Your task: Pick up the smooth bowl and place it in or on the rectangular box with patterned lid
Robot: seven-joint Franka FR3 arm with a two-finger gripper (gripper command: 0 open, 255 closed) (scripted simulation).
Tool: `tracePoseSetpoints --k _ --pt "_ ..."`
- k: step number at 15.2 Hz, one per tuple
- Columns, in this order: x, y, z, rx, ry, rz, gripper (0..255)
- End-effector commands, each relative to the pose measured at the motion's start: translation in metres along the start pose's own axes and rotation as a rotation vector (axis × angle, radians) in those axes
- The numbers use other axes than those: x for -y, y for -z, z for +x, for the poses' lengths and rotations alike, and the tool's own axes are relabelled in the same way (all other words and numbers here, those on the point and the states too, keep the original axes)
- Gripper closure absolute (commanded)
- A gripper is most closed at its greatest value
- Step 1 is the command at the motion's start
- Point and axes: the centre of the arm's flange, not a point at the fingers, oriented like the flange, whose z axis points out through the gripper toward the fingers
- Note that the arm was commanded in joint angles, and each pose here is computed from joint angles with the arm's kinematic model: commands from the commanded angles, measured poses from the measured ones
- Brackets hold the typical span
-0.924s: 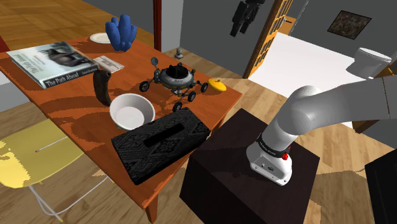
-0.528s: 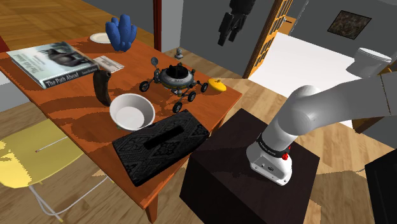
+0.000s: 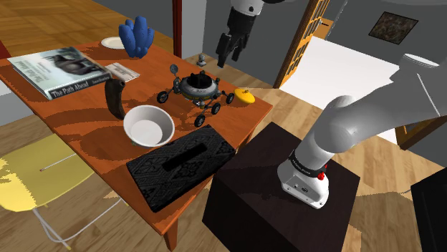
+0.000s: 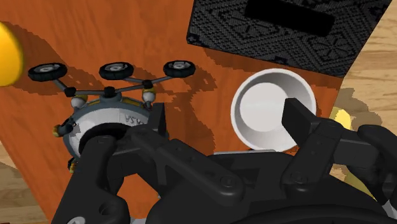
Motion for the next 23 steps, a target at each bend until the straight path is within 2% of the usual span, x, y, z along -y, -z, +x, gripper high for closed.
tracePoseSetpoints --k 1,23 --pt "0.017 -0.020 0.011 0.000 0.004 0.001 0" --pt "0.199 -0.214 0.129 0.006 0.051 0.000 0"
